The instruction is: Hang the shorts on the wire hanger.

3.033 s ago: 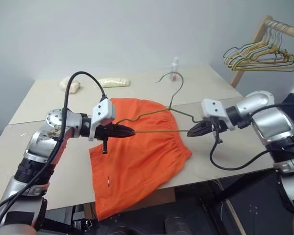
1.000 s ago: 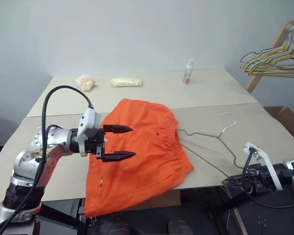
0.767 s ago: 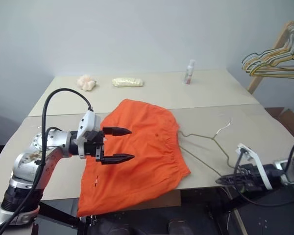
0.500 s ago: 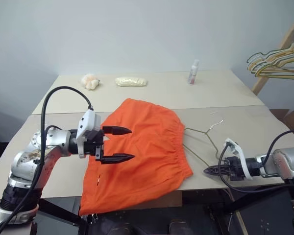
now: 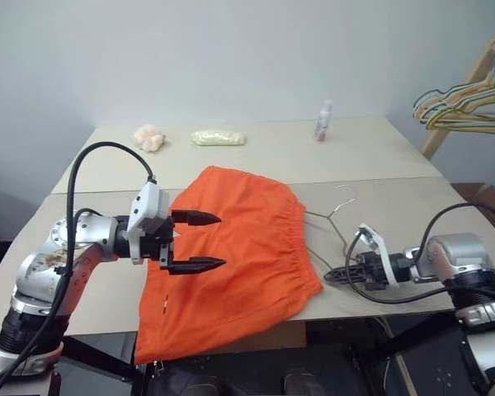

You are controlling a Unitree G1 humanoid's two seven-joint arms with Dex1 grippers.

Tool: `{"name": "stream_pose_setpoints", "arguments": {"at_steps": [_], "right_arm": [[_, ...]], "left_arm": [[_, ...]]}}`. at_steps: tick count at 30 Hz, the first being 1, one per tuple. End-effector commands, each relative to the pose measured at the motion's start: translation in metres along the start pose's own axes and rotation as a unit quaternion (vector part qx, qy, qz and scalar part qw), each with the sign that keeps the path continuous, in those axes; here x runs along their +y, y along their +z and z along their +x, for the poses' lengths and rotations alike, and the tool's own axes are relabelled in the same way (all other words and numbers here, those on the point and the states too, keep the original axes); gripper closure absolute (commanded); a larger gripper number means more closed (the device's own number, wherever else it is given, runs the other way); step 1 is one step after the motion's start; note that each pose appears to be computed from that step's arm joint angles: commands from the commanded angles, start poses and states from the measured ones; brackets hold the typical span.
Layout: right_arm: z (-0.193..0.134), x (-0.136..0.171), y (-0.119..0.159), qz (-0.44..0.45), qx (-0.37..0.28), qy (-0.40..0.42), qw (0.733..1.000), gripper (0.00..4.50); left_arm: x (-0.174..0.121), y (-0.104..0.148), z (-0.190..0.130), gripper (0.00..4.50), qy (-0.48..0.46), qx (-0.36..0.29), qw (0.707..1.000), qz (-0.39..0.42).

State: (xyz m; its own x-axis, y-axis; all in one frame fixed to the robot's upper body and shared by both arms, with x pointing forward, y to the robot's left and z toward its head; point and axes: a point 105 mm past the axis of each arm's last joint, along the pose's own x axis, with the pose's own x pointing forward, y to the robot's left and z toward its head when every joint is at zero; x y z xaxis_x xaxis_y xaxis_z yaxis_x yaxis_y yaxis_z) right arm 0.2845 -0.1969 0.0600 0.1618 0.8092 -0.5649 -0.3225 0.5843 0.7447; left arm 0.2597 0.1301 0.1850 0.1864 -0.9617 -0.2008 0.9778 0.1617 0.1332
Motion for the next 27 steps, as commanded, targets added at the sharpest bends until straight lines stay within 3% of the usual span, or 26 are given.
{"name": "stream_pose_setpoints", "arguments": {"at_steps": [1, 10, 14, 16, 22, 25, 27], "right_arm": [[0.0, 0.014, 0.005, -0.023, 0.01, 0.036, 0.999, 4.5], [0.011, -0.006, 0.039, -0.017, -0.049, -0.029, 0.998, 4.5], [0.004, 0.011, 0.057, -0.073, -0.084, -0.025, 0.993, 4.5], [-0.002, 0.027, 0.064, -0.148, -0.097, -0.035, 0.984, 4.5], [-0.013, 0.065, 0.082, -0.355, -0.125, -0.114, 0.92, 4.5], [-0.017, 0.08, 0.09, -0.481, -0.103, -0.179, 0.852, 4.5], [-0.017, 0.09, 0.094, -0.515, -0.098, -0.194, 0.829, 4.5]], "left_arm": [[0.0, 0.009, -0.004, 0.05, 0.005, -0.003, 1.0, 0.025], [-0.001, 0.009, -0.002, 0.05, 0.002, -0.002, 1.0, 0.026], [-0.001, 0.009, -0.003, 0.05, 0.001, -0.001, 1.0, 0.027], [0.0, 0.009, -0.004, 0.05, 0.001, 0.001, 1.0, 0.027], [0.006, 0.009, -0.008, 0.05, -0.001, 0.008, 1.0, 0.03], [0.014, 0.01, -0.02, 0.05, 0.002, 0.031, 0.998, 0.049], [0.023, 0.015, -0.028, 0.05, 0.012, 0.036, 0.997, 0.063]]}}
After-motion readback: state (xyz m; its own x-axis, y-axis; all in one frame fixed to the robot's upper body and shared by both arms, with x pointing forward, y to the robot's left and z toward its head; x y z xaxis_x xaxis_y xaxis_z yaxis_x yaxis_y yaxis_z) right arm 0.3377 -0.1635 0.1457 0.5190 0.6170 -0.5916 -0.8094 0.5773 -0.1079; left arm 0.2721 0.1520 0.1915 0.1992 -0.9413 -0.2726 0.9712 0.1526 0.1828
